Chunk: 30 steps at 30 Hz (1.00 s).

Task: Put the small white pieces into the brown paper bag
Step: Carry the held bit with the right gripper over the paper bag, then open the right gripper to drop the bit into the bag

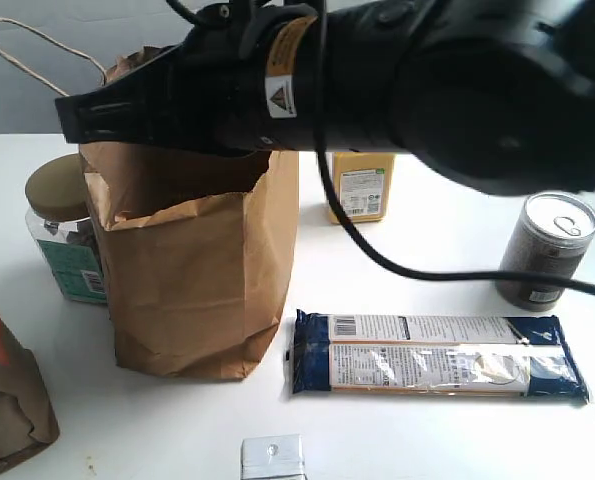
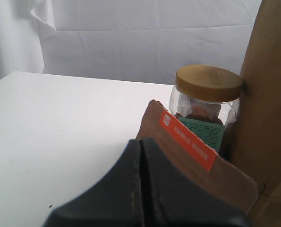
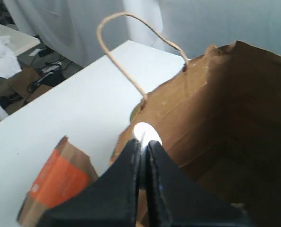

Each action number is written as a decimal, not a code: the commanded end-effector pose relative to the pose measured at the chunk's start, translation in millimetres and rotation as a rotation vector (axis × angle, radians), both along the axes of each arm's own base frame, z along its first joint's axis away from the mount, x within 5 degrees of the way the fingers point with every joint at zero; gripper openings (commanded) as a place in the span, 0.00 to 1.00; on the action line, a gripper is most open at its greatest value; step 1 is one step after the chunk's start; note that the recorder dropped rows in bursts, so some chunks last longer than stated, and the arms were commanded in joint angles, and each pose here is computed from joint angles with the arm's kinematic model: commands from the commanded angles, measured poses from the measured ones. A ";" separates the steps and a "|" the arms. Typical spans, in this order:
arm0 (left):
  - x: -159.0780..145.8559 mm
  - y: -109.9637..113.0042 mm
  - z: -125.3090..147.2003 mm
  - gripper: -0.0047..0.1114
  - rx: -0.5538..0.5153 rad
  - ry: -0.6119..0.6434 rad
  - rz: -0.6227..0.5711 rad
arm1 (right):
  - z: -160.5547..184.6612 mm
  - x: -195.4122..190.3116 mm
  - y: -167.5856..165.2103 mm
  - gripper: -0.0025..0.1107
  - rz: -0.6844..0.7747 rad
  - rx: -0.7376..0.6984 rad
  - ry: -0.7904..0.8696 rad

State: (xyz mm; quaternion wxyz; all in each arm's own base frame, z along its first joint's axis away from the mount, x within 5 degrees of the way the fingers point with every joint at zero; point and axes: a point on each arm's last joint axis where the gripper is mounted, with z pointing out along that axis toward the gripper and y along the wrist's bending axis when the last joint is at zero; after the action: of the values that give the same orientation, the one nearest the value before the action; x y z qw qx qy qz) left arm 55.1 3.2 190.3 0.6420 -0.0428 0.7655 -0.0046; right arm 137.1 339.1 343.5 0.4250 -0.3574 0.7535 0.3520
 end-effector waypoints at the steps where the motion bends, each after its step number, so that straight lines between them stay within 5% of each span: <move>1: 0.0 -0.5 -0.6 0.04 -0.013 -0.005 -0.005 | -7.8 27.8 15.6 0.02 -0.070 -0.058 0.020; 5: 0.0 -0.5 -0.6 0.04 -0.013 -0.005 -0.005 | -11.2 38.1 25.4 0.09 -0.085 -0.098 0.014; 11: 0.0 -0.5 -0.6 0.04 -0.013 -0.005 -0.005 | -13.8 40.2 28.4 0.41 -0.086 -0.122 0.010; 15: 0.0 -0.5 -0.6 0.04 -0.013 -0.005 -0.005 | -13.9 40.2 28.3 0.50 -0.087 -0.124 0.011; 18: 0.0 -0.5 -0.6 0.04 -0.013 -0.005 -0.005 | -7.9 31.0 29.2 0.44 -0.068 -0.108 0.009; 27: 0.0 -0.5 -0.6 0.04 -0.013 -0.005 -0.005 | 28.4 -7.4 15.5 0.04 -0.025 -0.007 0.124; 30: 0.0 -0.5 -0.6 0.04 -0.013 -0.005 -0.005 | 28.8 -15.3 12.1 0.02 0.005 -0.011 0.128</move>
State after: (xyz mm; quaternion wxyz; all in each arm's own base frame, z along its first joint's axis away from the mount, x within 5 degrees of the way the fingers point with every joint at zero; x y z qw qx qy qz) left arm 55.1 3.2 190.3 0.6420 -0.0428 0.7655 -0.0046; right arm 129.0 355.7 371.7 0.3845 -0.3306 0.7794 0.3678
